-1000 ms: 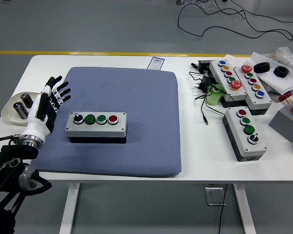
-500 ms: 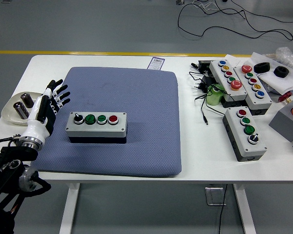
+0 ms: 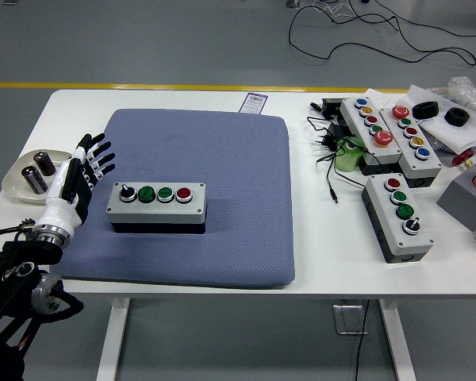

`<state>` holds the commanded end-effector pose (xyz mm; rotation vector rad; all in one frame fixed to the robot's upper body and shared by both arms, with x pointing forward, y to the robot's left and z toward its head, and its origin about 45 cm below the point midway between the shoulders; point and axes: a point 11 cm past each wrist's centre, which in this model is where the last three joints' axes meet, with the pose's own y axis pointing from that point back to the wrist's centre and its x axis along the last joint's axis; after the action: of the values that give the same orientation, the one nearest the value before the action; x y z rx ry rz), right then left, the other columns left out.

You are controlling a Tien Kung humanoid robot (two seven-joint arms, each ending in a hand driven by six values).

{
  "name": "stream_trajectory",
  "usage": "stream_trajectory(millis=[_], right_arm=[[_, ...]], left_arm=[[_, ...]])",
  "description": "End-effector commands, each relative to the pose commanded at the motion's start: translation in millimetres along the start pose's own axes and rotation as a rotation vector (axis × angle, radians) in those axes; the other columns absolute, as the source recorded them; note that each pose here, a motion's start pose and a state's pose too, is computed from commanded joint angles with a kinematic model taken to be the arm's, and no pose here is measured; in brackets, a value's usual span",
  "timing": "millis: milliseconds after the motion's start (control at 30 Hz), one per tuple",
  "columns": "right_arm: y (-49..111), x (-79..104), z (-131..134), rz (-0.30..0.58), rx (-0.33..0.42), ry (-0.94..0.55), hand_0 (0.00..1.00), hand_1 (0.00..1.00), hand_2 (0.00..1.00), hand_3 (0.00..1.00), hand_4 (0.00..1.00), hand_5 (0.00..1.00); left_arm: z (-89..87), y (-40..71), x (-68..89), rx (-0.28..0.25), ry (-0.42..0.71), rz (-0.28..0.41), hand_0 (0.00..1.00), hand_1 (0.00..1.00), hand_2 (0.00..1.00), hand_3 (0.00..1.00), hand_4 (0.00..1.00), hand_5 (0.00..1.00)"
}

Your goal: Pick up the button,place it on the desk,press the button,press the button

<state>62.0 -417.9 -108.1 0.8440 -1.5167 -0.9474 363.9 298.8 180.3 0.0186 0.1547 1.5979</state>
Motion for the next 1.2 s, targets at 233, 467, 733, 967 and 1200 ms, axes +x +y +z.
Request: stream_trajectory(millis=[233,467,733,967,1200], right_arm=[[0.2,0.2,-2.2,0.000,0.005,0.000,0.656,0.666,0.684,0.590,0.421,0.264],[0.4,0.0,-4.1,0.000,0.008,-0.001,0.656,0.666,0.685,0.590,0.421,0.263],[0.5,0.1,-4.5,0.000,0.009,-0.001,0.656,0.666,0.685,0.590,0.421,0.263],[0.5,0.6,-5.4,0.000,0.012,0.004,0.656,0.666,0.685,0.589,0.422,0.264],[0.6,0.8,-6.6,0.000,0.014,0.007,0.656,0.666,0.685,0.590,0.422,0.264]], left_arm=[[0.6,-0.8,0.4,0.002,-0.001,-0.001,0.815,0.868,0.908,0.870,0.604,0.998],[1.4,-1.6,1.3,0.003,-0.002,0.001,0.814,0.868,0.907,0.870,0.604,0.998],[0.9,-1.5,2.6,0.005,-0.003,0.005,0.814,0.868,0.907,0.871,0.603,0.998],[-5.8,-0.1,2.2,0.028,-0.012,0.005,0.814,0.868,0.906,0.870,0.602,0.998],[-2.2,-2.0,5.0,0.031,-0.039,0.002,0.814,0.869,0.905,0.867,0.601,0.998]])
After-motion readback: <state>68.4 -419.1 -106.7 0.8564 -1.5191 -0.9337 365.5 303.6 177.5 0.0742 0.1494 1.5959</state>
